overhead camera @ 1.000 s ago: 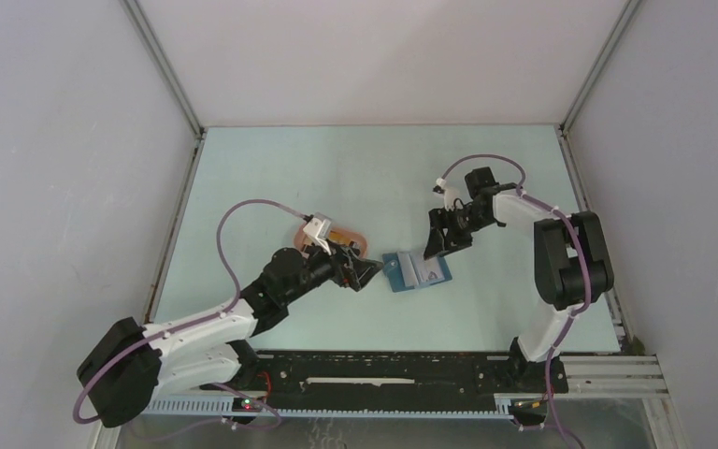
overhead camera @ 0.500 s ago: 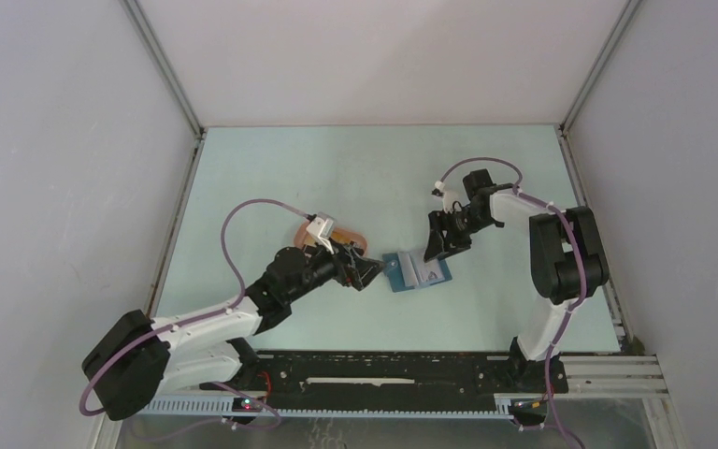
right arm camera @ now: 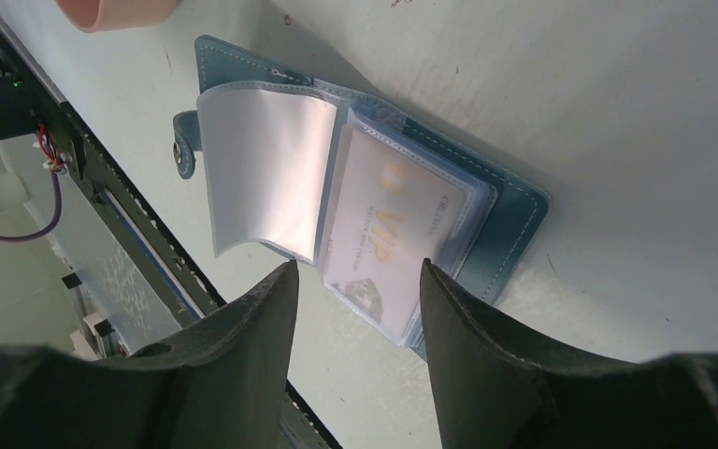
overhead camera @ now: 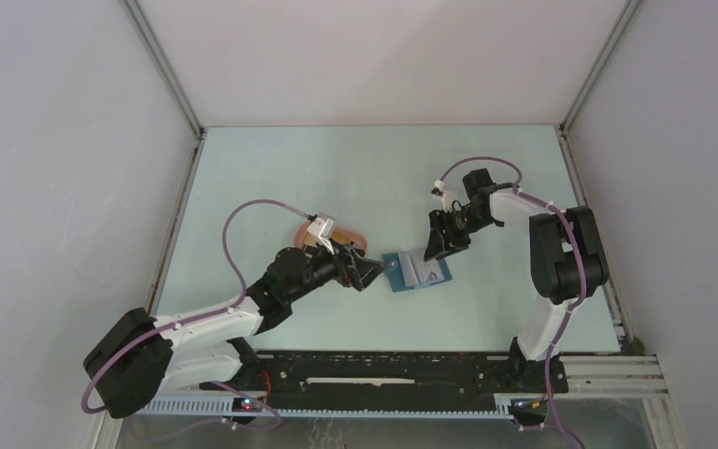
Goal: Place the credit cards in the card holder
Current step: Turn over the card slot in the card holder.
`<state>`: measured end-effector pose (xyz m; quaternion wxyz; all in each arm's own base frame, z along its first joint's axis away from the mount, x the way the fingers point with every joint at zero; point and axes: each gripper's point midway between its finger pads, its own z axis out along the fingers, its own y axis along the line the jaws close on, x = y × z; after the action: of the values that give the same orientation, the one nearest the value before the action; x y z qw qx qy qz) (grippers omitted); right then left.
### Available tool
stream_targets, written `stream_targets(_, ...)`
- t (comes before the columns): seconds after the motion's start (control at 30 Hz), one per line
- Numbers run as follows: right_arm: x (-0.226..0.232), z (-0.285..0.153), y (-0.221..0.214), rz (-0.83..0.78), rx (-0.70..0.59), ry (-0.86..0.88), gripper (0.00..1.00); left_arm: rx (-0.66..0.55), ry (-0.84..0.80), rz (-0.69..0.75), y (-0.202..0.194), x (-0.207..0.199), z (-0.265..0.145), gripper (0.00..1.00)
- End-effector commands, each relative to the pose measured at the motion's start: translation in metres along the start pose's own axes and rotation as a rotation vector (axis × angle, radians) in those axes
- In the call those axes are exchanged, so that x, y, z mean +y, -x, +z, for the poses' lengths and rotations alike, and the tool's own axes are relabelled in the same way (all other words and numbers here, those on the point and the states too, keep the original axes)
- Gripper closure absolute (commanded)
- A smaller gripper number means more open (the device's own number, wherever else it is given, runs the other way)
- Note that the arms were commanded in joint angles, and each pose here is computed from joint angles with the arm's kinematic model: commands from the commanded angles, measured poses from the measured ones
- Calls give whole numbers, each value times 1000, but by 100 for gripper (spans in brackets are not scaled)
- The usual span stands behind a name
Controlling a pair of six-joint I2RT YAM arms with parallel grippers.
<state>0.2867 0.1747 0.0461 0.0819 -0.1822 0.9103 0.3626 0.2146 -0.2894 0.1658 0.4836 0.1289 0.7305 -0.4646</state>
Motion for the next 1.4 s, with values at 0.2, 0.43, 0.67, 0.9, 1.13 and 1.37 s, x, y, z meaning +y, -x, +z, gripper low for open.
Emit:
stream_targets(0.2,-3,-6,13,-24,-23,-50,38,-12,-13,-4,-2,1,-1,7)
stream_targets(0.43,-5,-2,11,-14,-15,-46,38,-11,-13,-4,-2,1,-1,8)
stream_targets(0.67,-3,2,8,-8,8,-33,38,-9,-13,-4,-3,1,-1,7)
stream_targets(0.9,2,2,8,-22,8,-16,40,-10,-12,-4,-4,2,-1,8)
stream_targets(1.13,13,-6,12,-54,-16,10,44,-11,-16,-5,-3,0,-1,8)
stream_targets(1.37,16,-6,13,-57,-20,30,46,-10,-17,-7,-3,0,-1,7)
